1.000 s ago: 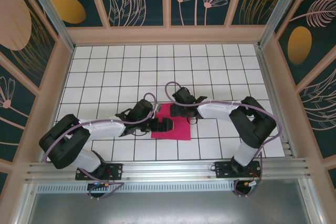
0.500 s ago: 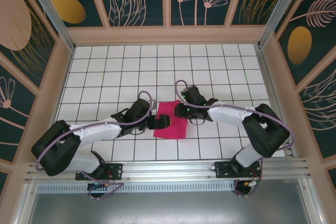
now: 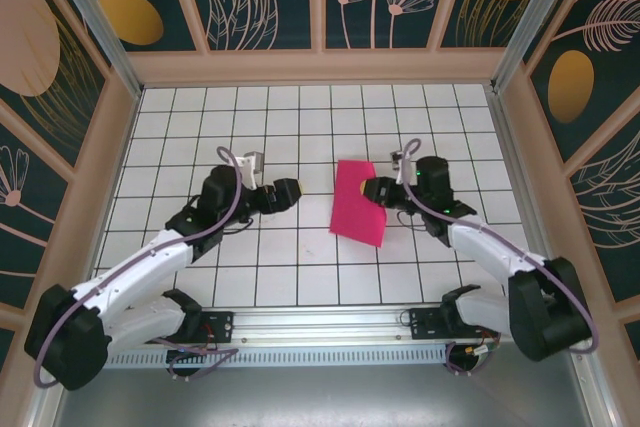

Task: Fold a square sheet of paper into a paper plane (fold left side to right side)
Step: Pick up the square sheet of paper from the center of the table, then place a square sheet of paper at the center of the table.

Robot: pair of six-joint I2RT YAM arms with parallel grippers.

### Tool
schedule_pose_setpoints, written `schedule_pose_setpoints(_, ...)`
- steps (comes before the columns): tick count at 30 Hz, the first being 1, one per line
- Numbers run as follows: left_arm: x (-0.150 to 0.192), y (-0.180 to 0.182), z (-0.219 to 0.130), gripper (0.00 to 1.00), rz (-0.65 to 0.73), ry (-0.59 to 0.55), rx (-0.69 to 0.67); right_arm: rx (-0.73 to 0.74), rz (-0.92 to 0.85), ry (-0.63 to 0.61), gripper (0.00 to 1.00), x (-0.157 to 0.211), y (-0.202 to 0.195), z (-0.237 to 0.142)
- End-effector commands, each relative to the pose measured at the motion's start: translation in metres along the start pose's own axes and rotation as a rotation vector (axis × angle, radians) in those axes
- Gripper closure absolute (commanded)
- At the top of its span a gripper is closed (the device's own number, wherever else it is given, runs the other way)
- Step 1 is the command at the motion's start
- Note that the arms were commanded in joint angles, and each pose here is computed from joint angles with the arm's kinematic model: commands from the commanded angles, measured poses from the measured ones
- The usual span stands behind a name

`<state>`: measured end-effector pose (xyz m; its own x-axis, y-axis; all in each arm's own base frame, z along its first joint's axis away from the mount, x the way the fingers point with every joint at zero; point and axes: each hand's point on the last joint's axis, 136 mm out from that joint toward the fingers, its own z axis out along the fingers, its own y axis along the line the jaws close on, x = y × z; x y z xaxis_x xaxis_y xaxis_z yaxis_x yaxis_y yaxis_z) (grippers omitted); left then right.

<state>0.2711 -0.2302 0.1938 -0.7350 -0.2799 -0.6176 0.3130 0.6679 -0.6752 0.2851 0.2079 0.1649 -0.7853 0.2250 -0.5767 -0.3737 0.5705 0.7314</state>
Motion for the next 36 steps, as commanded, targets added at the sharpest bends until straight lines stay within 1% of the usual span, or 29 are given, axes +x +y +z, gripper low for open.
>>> schedule_pose_setpoints(1, -0.030, -0.047, -0.013, 0.02, 0.146, -0.064, 0.151, -0.247, -0.180, -0.068, 0.75, -0.028, 0.058, -0.027)
schedule_pose_setpoints(7, -0.055, -0.105, -0.037, 0.01, 0.317, -0.166, 0.374, -0.429, -0.410, -0.109, 0.74, -0.052, 0.127, -0.064)
schedule_pose_setpoints(12, -0.062, -0.135, -0.043, 0.02, 0.433, -0.158, 0.478, -0.546, -0.535, -0.114, 0.74, -0.063, 0.175, -0.090)
schedule_pose_setpoints(17, -0.067, -0.153, -0.043, 0.01, 0.486, -0.145, 0.550, -0.607, -0.633, -0.127, 0.74, -0.069, 0.210, -0.111)
schedule_pose_setpoints(23, -0.069, -0.177, -0.040, 0.01, 0.517, -0.103, 0.677, -0.650, -0.735, -0.132, 0.74, -0.061, 0.235, -0.127)
schedule_pose_setpoints(27, -0.064, -0.189, -0.041, 0.01, 0.518, -0.063, 0.771, -0.646, -0.739, -0.141, 0.74, -0.063, 0.237, -0.129)
schedule_pose_setpoints(29, -0.060, -0.193, -0.044, 0.03, 0.523, -0.039, 0.813, -0.638, -0.738, -0.144, 0.74, -0.063, 0.235, -0.127)
schedule_pose_setpoints(31, -0.056, -0.193, -0.046, 0.10, 0.531, -0.032, 0.828, -0.617, -0.734, -0.151, 0.74, -0.065, 0.232, -0.125)
schedule_pose_setpoints(32, -0.054, -0.192, -0.047, 0.16, 0.533, -0.029, 0.832, -0.606, -0.731, -0.155, 0.74, -0.066, 0.230, -0.123)
schedule_pose_setpoints(33, -0.053, -0.192, -0.047, 0.26, 0.534, -0.027, 0.835, -0.599, -0.728, -0.157, 0.73, -0.067, 0.228, -0.122)
schedule_pose_setpoints(36, -0.048, -0.190, -0.048, 0.62, 0.526, -0.006, 0.844, -0.574, -0.712, -0.162, 0.73, -0.069, 0.222, -0.117)
